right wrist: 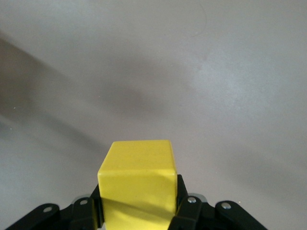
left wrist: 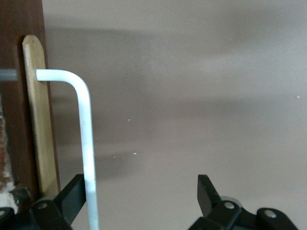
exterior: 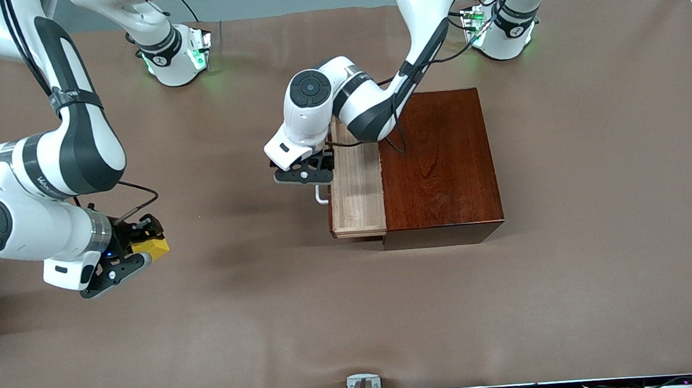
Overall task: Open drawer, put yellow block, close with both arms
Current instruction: 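Grasp the yellow cube with the right gripper while the left gripper pulls further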
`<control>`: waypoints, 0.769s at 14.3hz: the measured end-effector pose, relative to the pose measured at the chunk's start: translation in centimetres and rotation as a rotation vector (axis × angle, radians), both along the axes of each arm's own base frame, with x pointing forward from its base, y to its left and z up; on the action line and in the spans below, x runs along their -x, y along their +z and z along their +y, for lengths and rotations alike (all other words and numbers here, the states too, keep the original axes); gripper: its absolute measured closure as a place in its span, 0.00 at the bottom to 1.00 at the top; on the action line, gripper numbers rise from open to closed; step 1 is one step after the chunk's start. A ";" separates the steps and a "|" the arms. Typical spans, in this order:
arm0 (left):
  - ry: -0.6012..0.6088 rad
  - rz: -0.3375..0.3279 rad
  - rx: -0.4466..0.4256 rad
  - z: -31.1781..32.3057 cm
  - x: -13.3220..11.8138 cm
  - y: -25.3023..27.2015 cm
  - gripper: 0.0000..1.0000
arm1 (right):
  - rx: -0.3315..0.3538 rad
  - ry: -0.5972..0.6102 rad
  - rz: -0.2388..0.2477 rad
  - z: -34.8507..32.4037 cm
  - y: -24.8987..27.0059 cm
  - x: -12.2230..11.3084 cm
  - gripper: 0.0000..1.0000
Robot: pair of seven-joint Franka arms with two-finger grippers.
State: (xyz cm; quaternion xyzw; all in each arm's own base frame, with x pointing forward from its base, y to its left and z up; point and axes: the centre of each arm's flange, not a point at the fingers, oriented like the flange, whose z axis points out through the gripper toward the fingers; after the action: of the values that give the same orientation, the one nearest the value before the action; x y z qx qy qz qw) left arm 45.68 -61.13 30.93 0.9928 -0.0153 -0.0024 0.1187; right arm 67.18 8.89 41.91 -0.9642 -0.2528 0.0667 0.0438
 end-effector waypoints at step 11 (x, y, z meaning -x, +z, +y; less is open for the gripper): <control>0.024 0.005 0.020 -0.1 -0.1 0.3 0.00 | -0.016 0.072 -0.004 0.3 0.1 0.1 0.44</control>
State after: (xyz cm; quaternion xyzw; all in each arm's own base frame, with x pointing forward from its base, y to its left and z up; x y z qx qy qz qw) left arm 45.81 -61.26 31.24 0.9917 -0.0031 -0.0034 0.1285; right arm 67.11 9.17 42.05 -0.9543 -0.2879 0.0644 0.0486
